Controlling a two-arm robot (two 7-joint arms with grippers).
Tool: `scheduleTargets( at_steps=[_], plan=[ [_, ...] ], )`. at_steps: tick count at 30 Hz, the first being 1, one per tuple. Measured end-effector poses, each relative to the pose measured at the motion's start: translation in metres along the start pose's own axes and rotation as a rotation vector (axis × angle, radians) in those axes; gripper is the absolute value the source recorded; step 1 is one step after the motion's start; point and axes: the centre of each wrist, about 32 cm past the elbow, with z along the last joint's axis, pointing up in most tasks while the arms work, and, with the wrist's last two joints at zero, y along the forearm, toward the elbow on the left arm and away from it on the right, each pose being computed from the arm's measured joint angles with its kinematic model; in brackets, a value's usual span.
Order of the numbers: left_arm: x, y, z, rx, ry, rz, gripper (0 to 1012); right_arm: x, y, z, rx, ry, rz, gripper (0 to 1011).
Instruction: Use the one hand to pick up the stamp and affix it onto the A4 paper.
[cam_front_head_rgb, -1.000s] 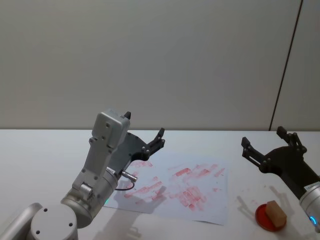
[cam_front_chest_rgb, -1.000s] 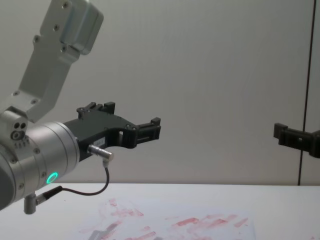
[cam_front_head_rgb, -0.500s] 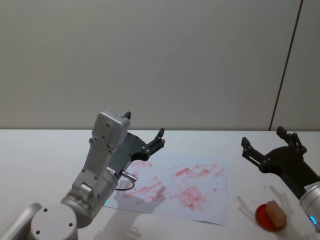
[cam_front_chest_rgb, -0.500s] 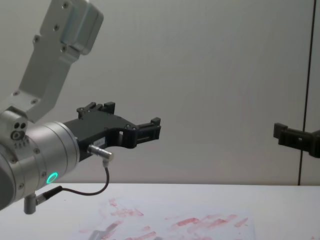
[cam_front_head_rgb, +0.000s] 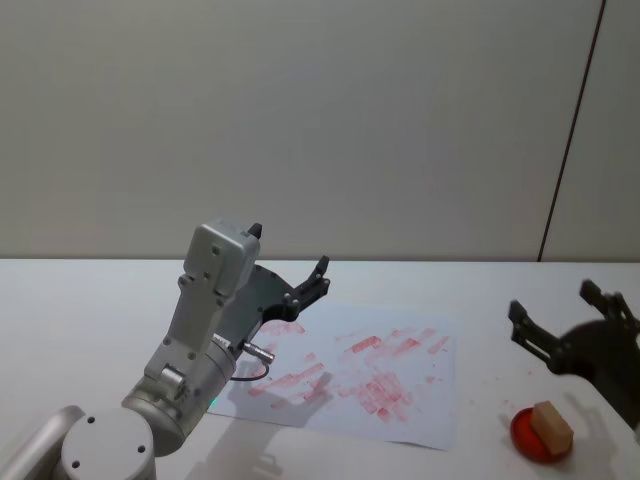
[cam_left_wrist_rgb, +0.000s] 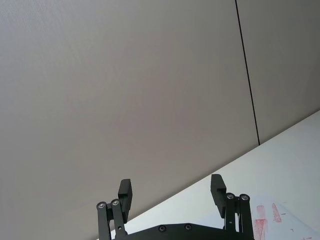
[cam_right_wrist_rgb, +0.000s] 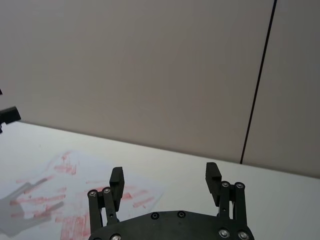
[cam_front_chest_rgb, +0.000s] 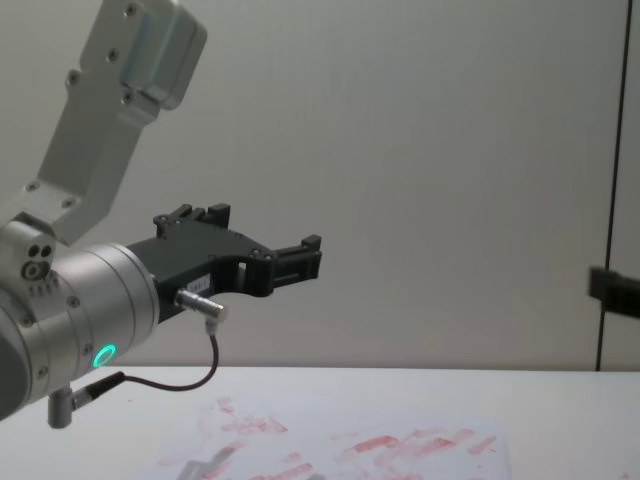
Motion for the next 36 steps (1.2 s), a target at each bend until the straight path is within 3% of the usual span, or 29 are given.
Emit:
scheduleTargets(
  at_steps=[7, 17, 36],
  plan=[
    [0.0, 0.0, 0.0, 0.0, 0.0, 0.0, 1003, 0.006, -0.028, -0.003, -0.095, -0.003, -0.019, 1001],
    [0.0, 0.0, 0.0, 0.0, 0.0, 0.0, 1003, 0.013, -0.052, -0.011, -0.216, -0.04, -0.032, 1001],
    [0.0, 0.0, 0.0, 0.0, 0.0, 0.0, 1003, 0.012, -0.052, -0.023, -0.341, -0.085, -0.015, 1001]
  ],
)
